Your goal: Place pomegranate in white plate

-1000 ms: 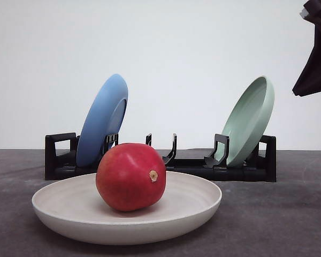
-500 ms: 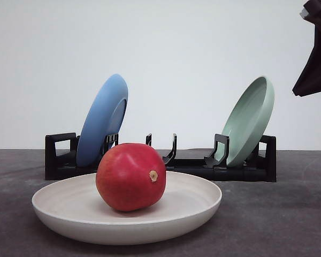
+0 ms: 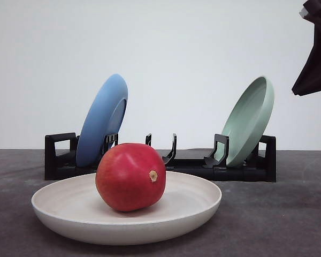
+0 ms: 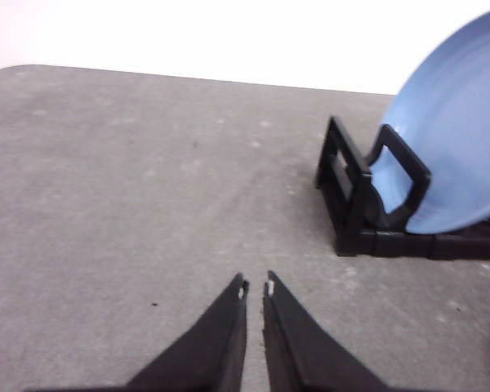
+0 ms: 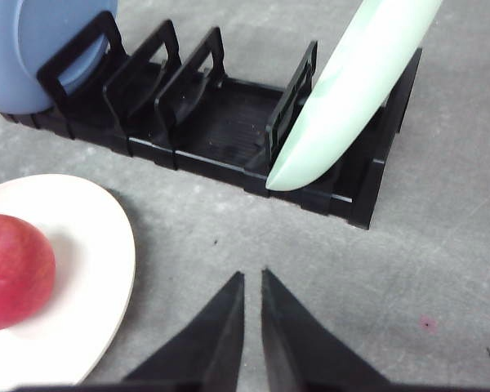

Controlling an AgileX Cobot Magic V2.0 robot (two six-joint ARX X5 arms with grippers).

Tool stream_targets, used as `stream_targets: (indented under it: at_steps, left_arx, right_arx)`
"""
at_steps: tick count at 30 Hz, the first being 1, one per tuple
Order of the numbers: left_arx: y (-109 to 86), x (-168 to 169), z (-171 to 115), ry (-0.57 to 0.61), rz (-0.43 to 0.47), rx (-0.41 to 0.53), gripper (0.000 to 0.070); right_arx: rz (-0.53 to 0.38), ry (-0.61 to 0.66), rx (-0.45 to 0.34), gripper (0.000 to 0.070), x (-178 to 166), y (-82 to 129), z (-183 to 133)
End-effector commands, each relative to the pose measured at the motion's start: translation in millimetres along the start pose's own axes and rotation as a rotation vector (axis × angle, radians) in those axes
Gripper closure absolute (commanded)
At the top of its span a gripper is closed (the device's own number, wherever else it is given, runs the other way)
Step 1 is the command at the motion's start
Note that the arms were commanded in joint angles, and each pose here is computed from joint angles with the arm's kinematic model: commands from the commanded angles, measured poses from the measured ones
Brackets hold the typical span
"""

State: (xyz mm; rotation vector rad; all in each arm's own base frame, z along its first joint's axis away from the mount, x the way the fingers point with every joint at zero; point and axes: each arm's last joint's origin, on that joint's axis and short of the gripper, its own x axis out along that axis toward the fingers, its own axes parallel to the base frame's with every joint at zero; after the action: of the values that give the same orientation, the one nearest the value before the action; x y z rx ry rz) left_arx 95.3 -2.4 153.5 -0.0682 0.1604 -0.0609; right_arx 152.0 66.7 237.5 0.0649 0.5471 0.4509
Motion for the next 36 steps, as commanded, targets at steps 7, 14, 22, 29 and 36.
stream_targets:
  at_steps: [7,14,22,29,36]
  left_arx:
    - [-2.3,0.9,-1.3,-0.008,-0.024,0.031,0.0683]
    - [-2.3,1.0,-1.3,-0.009,-0.024,0.031,0.0683]
    - [-2.3,1.0,-1.3,-0.008,-0.024,0.031,0.0683]
    - [-2.3,1.0,-1.3,-0.008,-0.024,0.031,0.0683]
    - [-2.3,1.0,-1.3,-0.008,-0.024,0.03,0.0683]
  right_arx:
    - [0.004,-0.012,-0.011,0.0668,0.3,0.9,1.8]
    - [0.004,-0.012,-0.011,0.0668,0.3,0.9,1.8]
    - [0.004,-0.012,-0.011,0.0668,0.3,0.9,1.8]
    - [-0.018,-0.054,-0.071,0.0668,-13.7,-1.8,1.5]
    - [-0.134,-0.194,-0.039,0.0668,-28.8,-22.8,-34.6]
